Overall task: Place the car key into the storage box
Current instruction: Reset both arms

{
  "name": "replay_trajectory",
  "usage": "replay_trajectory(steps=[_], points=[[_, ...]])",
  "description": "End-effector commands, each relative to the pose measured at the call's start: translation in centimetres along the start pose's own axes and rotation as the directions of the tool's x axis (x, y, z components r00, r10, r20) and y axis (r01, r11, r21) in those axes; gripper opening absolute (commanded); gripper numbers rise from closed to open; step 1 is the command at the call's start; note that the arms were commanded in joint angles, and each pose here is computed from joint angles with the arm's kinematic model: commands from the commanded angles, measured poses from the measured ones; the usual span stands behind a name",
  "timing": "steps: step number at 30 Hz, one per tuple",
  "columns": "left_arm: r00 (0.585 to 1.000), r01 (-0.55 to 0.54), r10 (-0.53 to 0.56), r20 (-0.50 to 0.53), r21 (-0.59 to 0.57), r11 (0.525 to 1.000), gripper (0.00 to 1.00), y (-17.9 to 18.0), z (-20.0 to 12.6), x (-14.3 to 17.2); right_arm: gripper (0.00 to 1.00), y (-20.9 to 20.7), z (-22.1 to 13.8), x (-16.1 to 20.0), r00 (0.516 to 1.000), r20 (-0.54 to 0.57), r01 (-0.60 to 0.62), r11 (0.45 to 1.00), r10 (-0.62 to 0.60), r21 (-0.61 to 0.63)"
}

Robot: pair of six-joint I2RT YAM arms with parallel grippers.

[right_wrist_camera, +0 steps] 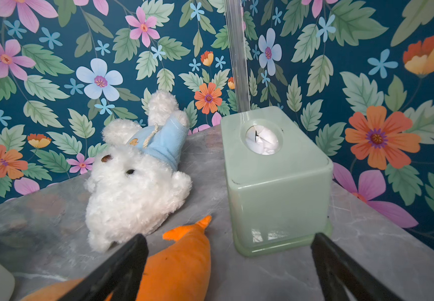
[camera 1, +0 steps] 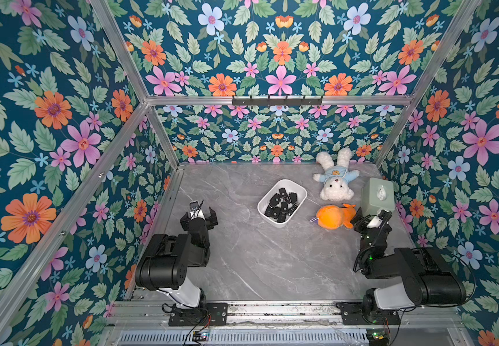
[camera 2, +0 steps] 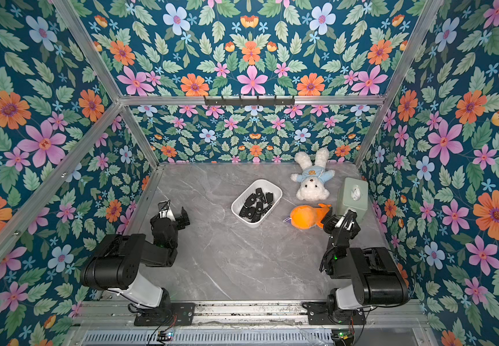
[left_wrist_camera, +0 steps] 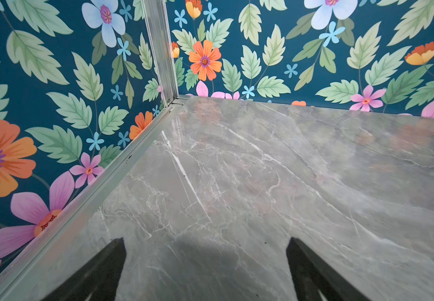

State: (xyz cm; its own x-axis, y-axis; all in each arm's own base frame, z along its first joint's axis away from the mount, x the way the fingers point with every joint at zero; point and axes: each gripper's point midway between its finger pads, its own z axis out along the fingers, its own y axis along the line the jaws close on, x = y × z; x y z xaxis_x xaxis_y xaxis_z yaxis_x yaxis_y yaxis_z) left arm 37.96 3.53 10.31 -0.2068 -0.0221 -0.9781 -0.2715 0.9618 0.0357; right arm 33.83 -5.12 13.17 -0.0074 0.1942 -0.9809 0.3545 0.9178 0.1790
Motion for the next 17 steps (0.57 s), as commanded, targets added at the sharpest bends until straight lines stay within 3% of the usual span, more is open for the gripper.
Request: replay_trajectory(steps=[1,17], points=[[0.999,0.006,-0.006,0.035,0.009,1.000,1.00,-0.17,0.02,-0.92,0.99,0.14,0.00,-0.78,1.000,0.031,-0.004,1.000,0.004,-0.004],[0.999,0.005,-0.005,0.033,0.009,1.000,1.00,-0.15,0.03,-0.88,0.99,0.14,0.00,-0.76,1.000,0.030,-0.004,1.000,0.004,-0.005]])
